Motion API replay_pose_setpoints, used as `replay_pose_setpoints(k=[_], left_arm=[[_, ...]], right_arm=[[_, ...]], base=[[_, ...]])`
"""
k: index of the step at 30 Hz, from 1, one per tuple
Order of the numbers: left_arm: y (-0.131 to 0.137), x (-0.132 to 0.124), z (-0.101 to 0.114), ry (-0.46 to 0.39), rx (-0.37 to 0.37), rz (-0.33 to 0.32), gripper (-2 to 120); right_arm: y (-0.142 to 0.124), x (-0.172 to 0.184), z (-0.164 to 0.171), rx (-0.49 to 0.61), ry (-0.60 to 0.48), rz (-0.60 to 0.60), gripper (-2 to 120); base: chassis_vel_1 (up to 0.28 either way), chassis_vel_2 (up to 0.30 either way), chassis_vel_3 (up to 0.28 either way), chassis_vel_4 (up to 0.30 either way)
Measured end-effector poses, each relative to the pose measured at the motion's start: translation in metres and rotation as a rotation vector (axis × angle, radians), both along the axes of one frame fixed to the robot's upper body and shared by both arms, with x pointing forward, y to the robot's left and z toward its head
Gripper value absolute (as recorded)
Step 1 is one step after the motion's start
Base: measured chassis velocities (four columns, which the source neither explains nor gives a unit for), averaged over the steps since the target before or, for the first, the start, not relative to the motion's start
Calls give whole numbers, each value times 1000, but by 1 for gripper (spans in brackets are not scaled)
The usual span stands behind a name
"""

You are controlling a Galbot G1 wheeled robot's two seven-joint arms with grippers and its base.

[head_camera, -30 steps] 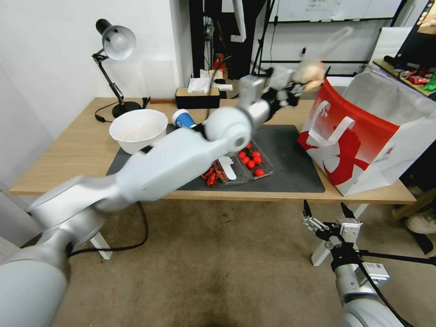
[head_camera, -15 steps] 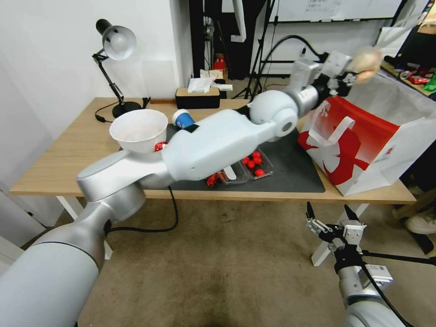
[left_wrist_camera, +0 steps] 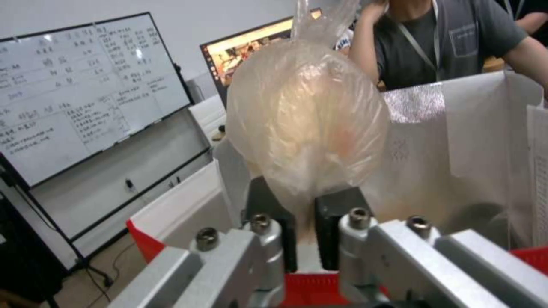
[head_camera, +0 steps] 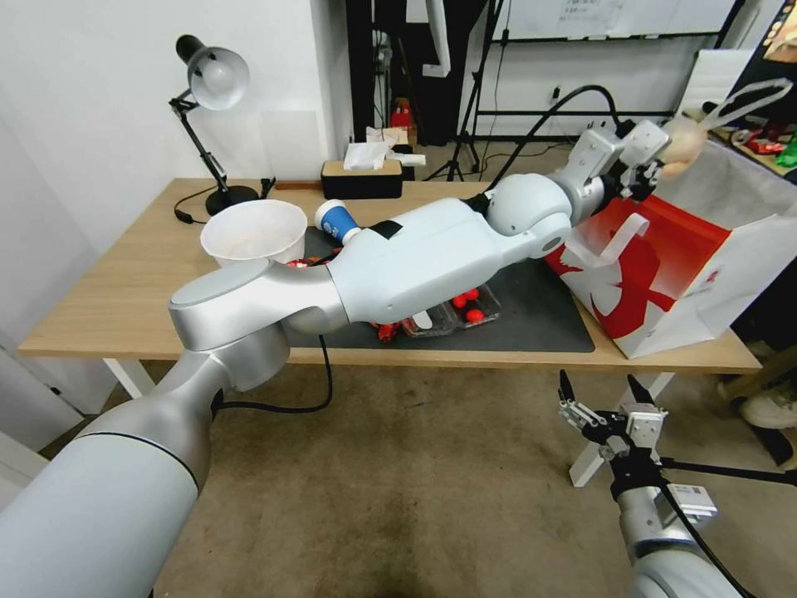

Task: Pick up the trash from the table and place it into the takeout bag.

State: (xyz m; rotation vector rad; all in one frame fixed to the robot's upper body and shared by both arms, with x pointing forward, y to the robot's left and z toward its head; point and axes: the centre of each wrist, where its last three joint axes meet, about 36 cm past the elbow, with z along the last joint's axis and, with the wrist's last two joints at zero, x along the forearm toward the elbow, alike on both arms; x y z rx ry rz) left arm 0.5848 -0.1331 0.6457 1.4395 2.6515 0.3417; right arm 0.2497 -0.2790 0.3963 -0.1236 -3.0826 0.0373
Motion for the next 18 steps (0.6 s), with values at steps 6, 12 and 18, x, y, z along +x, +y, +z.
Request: replay_pose_setpoints(k=[6, 12, 18], left_arm=[[-1, -6, 2, 2, 9, -4, 34], [0, -5, 8, -3, 4, 9, 53], [-1, -8, 14, 3, -11, 13, 78]], right_arm=[[1, 1, 0, 2, -3, 3, 100], [1, 1, 1, 2, -4, 4, 100], [2, 2, 1, 4, -7, 7, 100]], base=[[0, 0, 0, 0], [0, 0, 0, 0], [0, 0, 0, 0]])
